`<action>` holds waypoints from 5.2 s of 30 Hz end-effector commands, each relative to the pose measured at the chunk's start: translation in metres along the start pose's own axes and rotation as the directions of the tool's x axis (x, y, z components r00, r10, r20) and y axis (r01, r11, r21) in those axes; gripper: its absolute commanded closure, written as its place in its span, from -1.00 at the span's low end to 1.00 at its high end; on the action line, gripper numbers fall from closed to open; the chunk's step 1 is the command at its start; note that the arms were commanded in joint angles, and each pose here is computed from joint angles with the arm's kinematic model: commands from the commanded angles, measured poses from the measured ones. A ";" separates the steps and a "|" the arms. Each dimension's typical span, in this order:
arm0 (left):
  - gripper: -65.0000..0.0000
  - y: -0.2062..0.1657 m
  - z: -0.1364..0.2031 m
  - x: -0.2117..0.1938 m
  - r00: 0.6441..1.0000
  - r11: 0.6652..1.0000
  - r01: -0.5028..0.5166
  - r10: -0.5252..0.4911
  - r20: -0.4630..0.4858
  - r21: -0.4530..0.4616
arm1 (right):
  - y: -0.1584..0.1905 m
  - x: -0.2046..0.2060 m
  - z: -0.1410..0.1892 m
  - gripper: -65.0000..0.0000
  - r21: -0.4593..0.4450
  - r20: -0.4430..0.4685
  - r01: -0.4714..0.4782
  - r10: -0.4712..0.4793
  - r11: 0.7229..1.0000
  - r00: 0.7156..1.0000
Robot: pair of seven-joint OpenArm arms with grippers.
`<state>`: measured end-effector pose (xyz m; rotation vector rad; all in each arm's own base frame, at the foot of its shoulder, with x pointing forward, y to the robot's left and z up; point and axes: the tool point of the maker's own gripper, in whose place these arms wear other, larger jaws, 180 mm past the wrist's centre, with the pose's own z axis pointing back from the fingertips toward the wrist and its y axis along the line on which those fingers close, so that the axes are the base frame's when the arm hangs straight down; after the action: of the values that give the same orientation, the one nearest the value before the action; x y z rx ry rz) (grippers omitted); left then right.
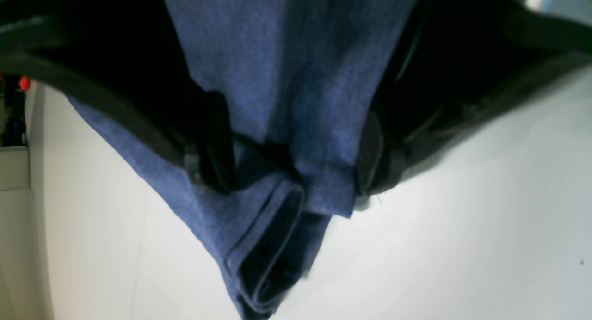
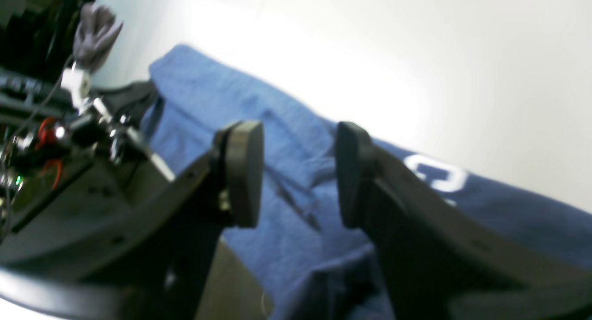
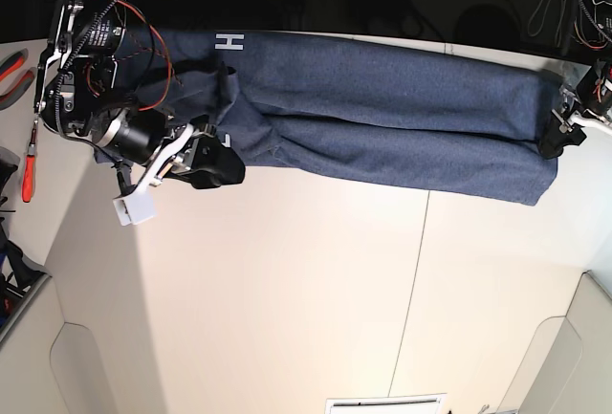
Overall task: Layout the t-shirt on the table in an organized manner, then fold the t-shirt properly
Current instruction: 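Fold the shirt end held by the left gripper over toward the middle, then lift the folded shirt end with the right gripper and fold it over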
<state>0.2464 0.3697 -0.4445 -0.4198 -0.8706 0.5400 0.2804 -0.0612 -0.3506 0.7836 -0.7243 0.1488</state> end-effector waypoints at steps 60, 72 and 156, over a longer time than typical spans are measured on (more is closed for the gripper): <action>1.00 -0.312 0.003 -0.177 0.855 0.642 -0.257 -0.198 -0.480 -0.722 | -0.109 0.051 0.119 0.21 -0.341 0.338 0.159 -0.037 0.927 0.941; -0.01 -0.331 -0.005 -0.152 0.892 0.610 -0.214 -0.196 -0.407 -0.763 | -0.109 0.051 0.119 0.21 -0.341 0.337 0.158 -0.036 0.927 0.941; 1.00 -0.182 -0.010 -0.159 0.865 0.887 0.127 -0.318 -0.388 -0.444 | 0.148 -0.029 -0.083 1.00 0.344 -0.053 -0.040 0.062 0.938 0.997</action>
<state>0.2118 0.1279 -0.4543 -0.7652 -0.5207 0.0272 0.2369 0.1016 -0.3407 1.0460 -0.6063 0.3613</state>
